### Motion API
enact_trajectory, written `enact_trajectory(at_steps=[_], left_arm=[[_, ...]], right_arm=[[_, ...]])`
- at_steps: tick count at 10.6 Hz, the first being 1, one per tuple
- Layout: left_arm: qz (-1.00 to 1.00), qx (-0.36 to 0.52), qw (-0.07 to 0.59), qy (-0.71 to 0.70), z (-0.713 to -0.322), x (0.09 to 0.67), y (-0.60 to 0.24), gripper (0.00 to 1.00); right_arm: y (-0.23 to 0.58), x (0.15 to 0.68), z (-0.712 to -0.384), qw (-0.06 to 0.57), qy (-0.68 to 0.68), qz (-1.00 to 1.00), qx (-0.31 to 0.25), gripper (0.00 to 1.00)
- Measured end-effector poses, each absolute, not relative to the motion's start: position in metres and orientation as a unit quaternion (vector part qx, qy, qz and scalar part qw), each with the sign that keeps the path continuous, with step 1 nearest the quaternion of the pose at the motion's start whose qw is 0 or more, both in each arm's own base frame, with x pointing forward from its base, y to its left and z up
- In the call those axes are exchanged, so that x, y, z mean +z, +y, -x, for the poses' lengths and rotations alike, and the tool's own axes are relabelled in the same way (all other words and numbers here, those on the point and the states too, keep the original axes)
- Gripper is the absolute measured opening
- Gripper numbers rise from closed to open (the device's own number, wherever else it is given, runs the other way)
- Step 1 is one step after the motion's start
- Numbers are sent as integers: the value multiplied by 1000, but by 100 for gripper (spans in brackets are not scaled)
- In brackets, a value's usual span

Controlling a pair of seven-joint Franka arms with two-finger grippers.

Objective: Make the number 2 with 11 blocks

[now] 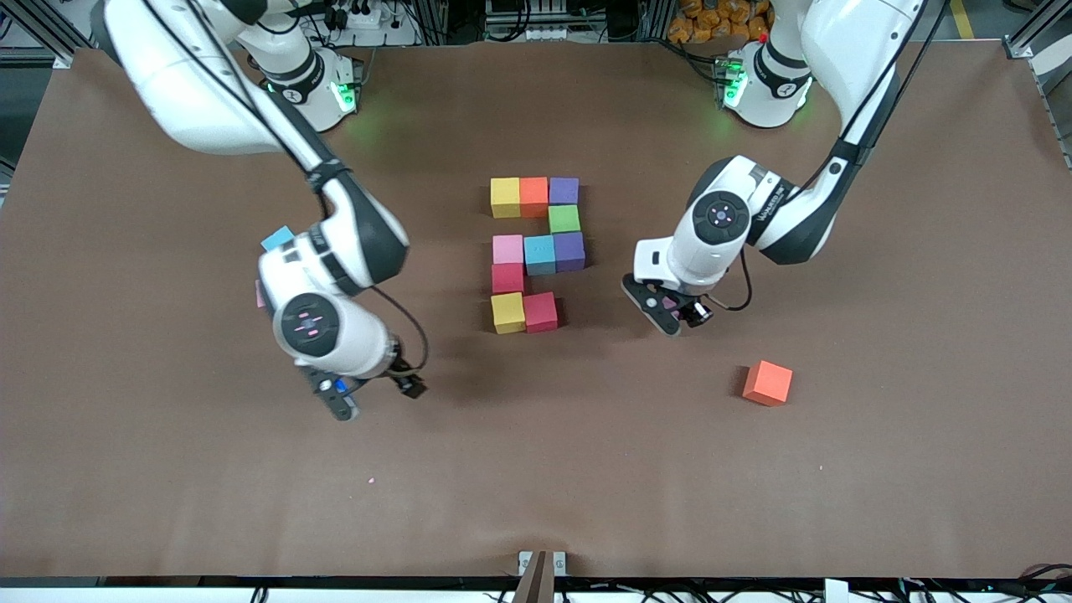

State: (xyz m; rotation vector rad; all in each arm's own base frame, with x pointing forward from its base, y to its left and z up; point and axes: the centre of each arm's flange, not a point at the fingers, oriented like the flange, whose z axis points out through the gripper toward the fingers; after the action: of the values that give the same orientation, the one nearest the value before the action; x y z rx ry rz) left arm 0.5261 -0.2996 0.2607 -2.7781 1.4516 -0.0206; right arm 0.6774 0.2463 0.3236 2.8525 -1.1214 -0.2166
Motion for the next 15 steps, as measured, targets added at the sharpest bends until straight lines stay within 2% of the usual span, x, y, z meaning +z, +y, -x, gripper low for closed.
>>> enact_trajectory(at_steps=[3, 7, 11, 15], left_arm=[[860, -43, -10, 509, -509, 240, -300, 58], [823, -66, -15, 565, -498, 228, -299, 57], [810, -83, -25, 580, -498, 221, -310, 57], [793, -96, -44, 600, -507, 212, -346, 57]], right_arm=[[158, 338, -685, 45, -265, -955, -124, 100], [141, 384, -665, 47, -152, -976, -151, 100], [86, 448, -630, 2, -20, -990, -139, 100], [54, 504, -594, -11, 34, -997, -66, 100]])
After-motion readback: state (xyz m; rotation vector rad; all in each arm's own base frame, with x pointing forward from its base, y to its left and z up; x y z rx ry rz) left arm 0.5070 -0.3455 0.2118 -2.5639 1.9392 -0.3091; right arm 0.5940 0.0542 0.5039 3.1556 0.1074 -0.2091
